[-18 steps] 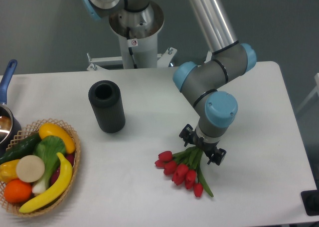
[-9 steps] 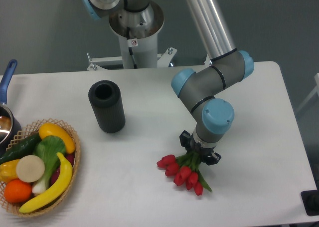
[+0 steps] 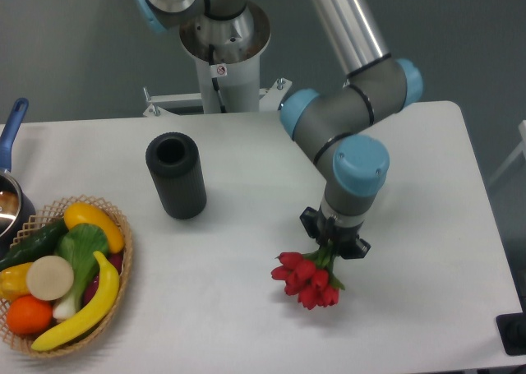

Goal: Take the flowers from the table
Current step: 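Lift the gripped tulip bunch up off the table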

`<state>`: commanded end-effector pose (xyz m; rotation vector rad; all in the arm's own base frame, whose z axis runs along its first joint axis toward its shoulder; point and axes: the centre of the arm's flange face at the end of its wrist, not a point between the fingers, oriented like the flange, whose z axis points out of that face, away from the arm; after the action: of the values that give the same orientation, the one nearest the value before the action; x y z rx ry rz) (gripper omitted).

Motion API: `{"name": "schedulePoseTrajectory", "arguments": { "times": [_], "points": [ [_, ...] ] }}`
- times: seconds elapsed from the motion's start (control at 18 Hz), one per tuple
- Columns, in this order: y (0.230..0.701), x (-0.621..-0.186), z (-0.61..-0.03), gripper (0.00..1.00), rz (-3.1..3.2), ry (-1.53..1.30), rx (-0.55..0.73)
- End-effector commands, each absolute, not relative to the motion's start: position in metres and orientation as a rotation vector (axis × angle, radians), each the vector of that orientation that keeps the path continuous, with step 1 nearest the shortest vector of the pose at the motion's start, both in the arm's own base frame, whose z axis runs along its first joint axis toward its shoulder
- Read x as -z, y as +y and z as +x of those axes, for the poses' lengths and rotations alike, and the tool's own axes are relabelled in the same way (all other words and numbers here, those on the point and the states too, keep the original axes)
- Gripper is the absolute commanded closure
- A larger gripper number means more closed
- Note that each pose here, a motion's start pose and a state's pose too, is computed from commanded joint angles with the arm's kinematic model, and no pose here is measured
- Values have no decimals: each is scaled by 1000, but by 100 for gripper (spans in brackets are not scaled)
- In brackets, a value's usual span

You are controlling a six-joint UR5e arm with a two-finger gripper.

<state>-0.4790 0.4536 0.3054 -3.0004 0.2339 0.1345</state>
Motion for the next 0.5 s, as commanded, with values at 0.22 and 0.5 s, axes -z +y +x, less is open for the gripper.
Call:
{"name": "schedulePoseTrajectory", "arguments": {
  "times": [0.22, 0.5],
  "points": [
    [450, -333, -492, 100, -3020, 222, -88],
    [458, -369, -504, 99, -3067, 250, 47]
  ]
}}
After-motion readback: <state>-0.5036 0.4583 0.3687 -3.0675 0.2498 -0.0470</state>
